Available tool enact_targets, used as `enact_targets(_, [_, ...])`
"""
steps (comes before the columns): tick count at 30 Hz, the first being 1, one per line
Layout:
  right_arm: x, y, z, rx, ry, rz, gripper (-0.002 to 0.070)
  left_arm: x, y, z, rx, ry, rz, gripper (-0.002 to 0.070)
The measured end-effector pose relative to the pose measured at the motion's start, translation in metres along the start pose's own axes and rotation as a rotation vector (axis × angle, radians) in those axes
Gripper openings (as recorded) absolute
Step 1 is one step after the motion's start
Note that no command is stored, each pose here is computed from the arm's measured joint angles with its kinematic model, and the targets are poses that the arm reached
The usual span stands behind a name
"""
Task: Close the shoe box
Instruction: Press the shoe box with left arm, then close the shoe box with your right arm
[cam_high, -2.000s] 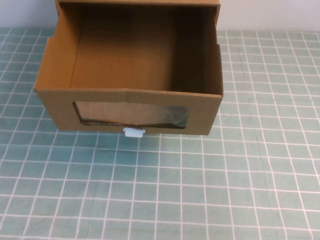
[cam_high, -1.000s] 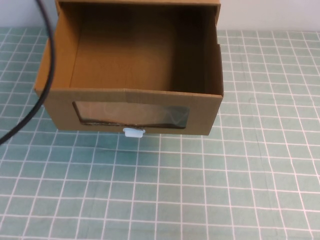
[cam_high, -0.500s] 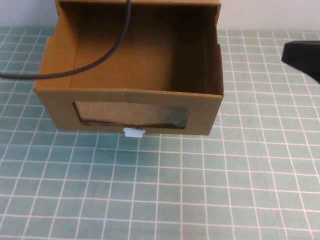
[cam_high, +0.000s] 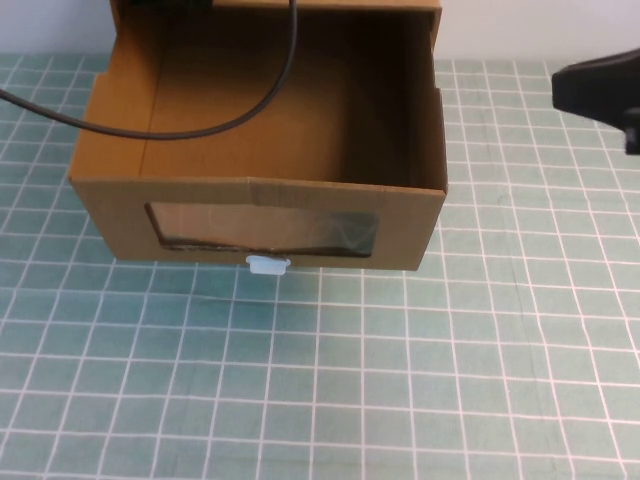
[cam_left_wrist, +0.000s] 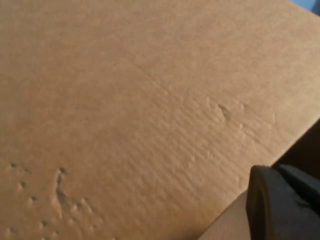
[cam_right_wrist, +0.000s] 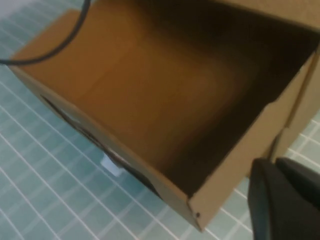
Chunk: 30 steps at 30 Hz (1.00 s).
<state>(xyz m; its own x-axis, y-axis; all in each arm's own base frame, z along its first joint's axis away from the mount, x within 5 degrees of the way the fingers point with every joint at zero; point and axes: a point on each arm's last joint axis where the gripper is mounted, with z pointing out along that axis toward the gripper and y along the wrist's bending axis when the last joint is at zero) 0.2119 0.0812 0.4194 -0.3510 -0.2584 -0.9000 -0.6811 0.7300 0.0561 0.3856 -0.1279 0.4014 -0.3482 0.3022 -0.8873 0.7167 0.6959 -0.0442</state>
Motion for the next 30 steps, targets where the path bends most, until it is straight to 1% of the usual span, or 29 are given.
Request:
enact_targets(5, [-0.019,0.005,0.018,0.029,0.104,-0.094,-0.0014,0.005,0.003,0.010,0.022,0.002,-0.036,-0.0005])
enact_targets(9, [-0.020,0.020,0.042,0.017,0.167,-0.234,-0.0014,0.007,0.003,0.015,0.044,0.007,-0.058,-0.0005])
enact_targets(11, [-0.018,0.032,0.052,0.009,0.199,-0.313,-0.0014,0.007,0.004,0.016,0.048,0.005,-0.063,-0.0005])
enact_targets(14, [-0.016,0.056,0.063,-0.003,0.229,-0.435,-0.0014,0.007,0.003,0.016,0.049,0.004,-0.065,-0.0005])
enact_targets(18, [-0.016,0.092,0.073,-0.032,0.213,-0.574,-0.0014,0.007,0.004,0.016,0.048,-0.001,-0.074,-0.0005])
enact_targets(23, [-0.010,0.133,0.087,-0.119,0.187,-0.697,-0.0014,0.007,0.004,0.016,0.048,-0.004,-0.078,-0.0005])
enact_targets(26, [-0.002,0.150,0.101,-0.141,0.208,-0.784,-0.0014,0.007,0.004,0.016,0.048,-0.004,-0.083,-0.0005])
enact_targets(30, [0.009,0.162,0.121,-0.131,0.253,-0.902,-0.0014,0.000,0.004,0.013,0.042,-0.024,-0.073,-0.0005])
